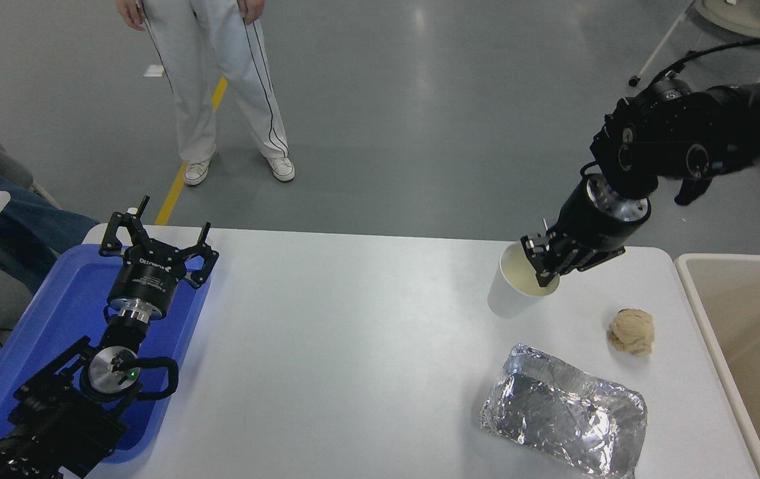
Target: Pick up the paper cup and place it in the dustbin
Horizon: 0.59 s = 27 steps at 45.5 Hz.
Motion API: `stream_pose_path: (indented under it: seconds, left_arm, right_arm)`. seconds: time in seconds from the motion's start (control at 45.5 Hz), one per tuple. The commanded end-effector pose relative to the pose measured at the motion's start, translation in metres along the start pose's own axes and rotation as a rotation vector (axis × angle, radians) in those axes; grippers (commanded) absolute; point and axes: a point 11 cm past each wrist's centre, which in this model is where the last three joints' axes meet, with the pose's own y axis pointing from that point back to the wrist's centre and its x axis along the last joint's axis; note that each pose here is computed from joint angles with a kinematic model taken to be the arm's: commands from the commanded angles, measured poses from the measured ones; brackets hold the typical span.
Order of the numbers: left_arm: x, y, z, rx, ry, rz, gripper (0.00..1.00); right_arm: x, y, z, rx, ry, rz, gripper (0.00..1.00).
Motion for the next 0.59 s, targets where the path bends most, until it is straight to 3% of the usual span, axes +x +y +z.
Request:
stream_pose_path:
  seconds: [0.0, 0.154, 0.571]
  left_arm:
    - [0.0, 0.0, 0.0, 0.0, 0.0, 0.0, 1.0]
    - [0.0, 0.0, 0.0, 0.0, 0.0, 0.0, 1.0]
    - [0.0, 0.0, 0.0, -0.002, 0.0, 0.002, 1.0]
  right_arm:
    - [0.02, 0.071, -0.013, -0.045, 0.056, 0.136, 0.0]
    - [0.025, 0.095, -0.011, -0.041, 0.053, 0.193, 0.0]
    - [0.018, 0.079, 0.01, -0.069, 0.045, 0.15, 0.0]
